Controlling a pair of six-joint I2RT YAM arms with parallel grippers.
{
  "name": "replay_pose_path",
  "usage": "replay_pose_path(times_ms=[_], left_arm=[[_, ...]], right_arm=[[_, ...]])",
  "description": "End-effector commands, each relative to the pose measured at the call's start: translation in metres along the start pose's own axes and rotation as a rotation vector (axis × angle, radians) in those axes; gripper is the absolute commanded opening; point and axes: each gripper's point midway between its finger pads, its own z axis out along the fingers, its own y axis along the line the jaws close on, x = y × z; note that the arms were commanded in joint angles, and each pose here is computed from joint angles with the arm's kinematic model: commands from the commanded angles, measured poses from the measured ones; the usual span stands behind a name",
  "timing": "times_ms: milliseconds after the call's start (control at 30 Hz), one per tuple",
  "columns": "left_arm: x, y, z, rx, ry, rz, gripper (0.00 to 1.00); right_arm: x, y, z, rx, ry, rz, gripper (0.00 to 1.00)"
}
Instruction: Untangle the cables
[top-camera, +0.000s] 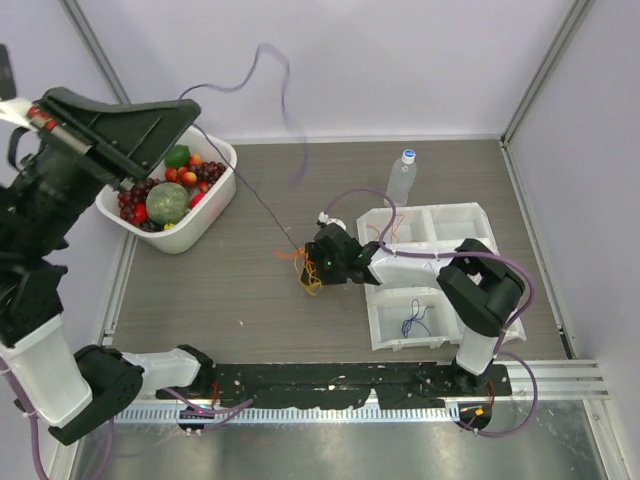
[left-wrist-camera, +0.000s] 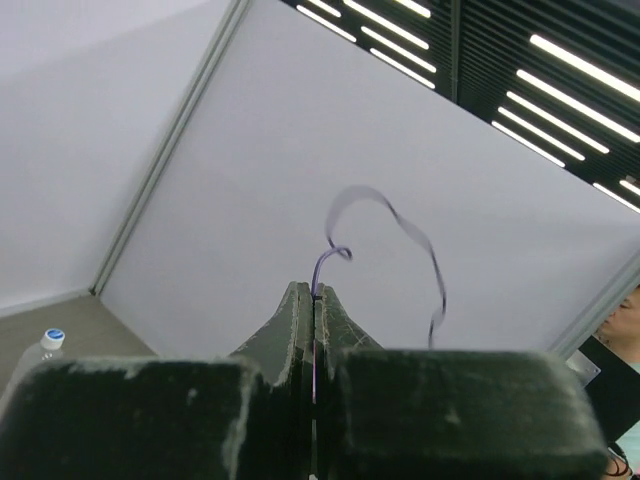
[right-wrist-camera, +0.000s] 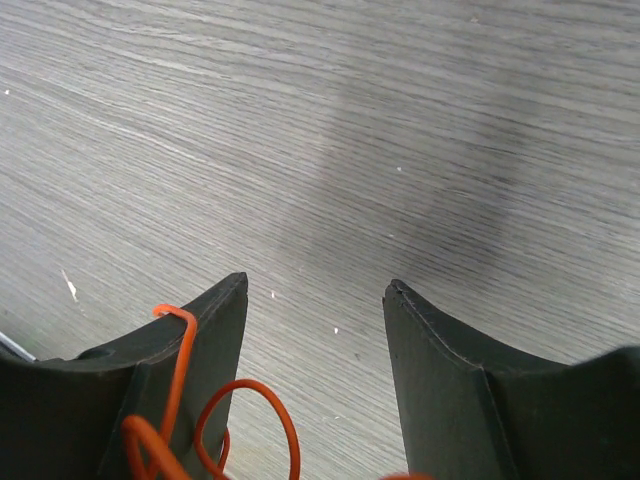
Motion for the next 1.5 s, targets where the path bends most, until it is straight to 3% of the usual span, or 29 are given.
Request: replay_pose_path(times_ms=[0, 167, 300, 433, 633, 733, 833, 900, 933, 967, 1000, 1067, 1233, 1467], left_arm=[[-0.018, -0.010, -0.006, 0.023, -0.081, 0.023, 0.00], [-0.029, -0.018, -0.014, 0.026, -0.134, 0.038, 0.00], [-0.023, -0.009, -0.012, -0.008, -0.113, 0.007, 0.00], [-0.001, 0.037, -0.012, -0.173, -0.073, -0.030, 0.00], [0.039, 0.105, -0.021, -0.439, 0.032, -0.035, 0.00], [0.052, 0.122, -0.024, -0.489, 0.063, -0.037, 0.00], [0.053, 0.123, -0.021, -0.481, 0.058, -0.046, 0.00], [0.052, 0.121, -0.018, -0.471, 0.057, -0.046, 0.00], [0.051, 0.120, -0.017, -0.468, 0.056, -0.046, 0.00], [0.051, 0.120, -0.016, -0.468, 0.058, -0.046, 0.00], [0.050, 0.120, -0.015, -0.465, 0.057, -0.047, 0.00], [0.048, 0.117, -0.013, -0.458, 0.054, -0.051, 0.00], [0.046, 0.112, -0.008, -0.436, 0.052, -0.072, 0.00], [0.041, 0.098, 0.001, -0.372, 0.047, -0.102, 0.00]], right_arm=[[-0.017, -0.004, -0.018, 0.044, -0.079, -0.010, 0.62], [-0.028, -0.004, -0.028, 0.054, -0.133, -0.020, 0.62], [-0.024, -0.008, -0.022, 0.083, -0.096, -0.041, 0.62], [-0.058, 0.011, -0.052, 0.079, -0.144, -0.124, 0.65], [-0.111, 0.084, -0.134, -0.172, -0.235, -0.132, 0.65], [-0.130, 0.084, -0.159, -0.148, -0.311, -0.136, 0.66], [-0.130, 0.083, -0.169, -0.154, -0.301, -0.160, 0.68], [-0.122, 0.106, -0.181, -0.338, -0.252, -0.170, 0.68], [-0.124, 0.118, -0.195, -0.411, -0.286, -0.191, 0.67], [-0.105, 0.135, -0.200, -0.500, -0.256, -0.240, 0.68], [-0.109, 0.152, -0.225, -0.583, -0.346, -0.316, 0.69], [-0.090, 0.164, -0.238, -0.641, -0.395, -0.410, 0.69], [-0.066, 0.165, -0.234, -0.657, -0.427, -0.485, 0.68], [-0.094, 0.186, -0.240, -0.600, -0.612, -0.466, 0.68]])
